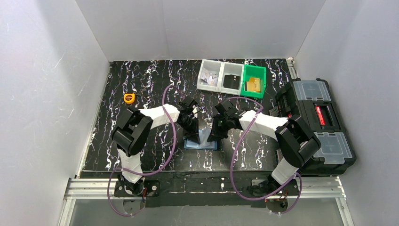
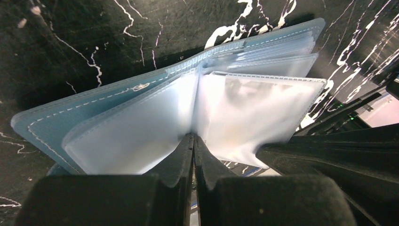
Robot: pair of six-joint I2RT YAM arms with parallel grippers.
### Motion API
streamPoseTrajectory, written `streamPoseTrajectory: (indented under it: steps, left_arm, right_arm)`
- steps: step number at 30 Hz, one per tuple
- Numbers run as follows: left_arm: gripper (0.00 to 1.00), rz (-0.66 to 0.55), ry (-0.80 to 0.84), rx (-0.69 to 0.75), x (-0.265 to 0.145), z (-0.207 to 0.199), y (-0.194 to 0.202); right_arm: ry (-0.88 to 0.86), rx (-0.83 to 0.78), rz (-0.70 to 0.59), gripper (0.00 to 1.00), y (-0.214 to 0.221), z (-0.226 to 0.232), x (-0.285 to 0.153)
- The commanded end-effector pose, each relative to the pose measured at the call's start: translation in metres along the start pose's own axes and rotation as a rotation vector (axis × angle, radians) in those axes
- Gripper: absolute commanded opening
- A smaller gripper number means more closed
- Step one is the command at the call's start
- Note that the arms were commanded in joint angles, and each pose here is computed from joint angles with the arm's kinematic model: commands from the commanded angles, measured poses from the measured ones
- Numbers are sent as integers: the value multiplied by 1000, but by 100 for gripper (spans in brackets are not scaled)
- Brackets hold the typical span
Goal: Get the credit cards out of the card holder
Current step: Remove the credit card from the card holder.
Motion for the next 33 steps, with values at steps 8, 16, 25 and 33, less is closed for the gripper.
streamPoseTrajectory:
  steps: [8, 16, 25, 33]
  left_arm:
    - [14, -60, -78, 44, -36, 3, 10]
    - [15, -94, -75, 41, -49, 7, 8]
    - [14, -126, -52, 38, -65, 9, 4]
    - [14, -152, -36, 42, -83, 10, 4]
  right_arm:
    - [61, -44, -53, 1, -5, -5, -22]
    - [85, -88, -71, 1, -14, 0, -37]
    - [3, -112, -56, 13, -34, 36, -32]
    - [-48, -98, -7, 39, -43, 58, -2]
Point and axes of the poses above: each gripper's point midway between its finger pads, its own x axis out along the fingers, its own z axis along the line the jaws close on, y = z × x, the point moved 2 cm from there along -x, back along the fingers, and after that the axes turned 11 degrees about -x, right-handed, at the moved point
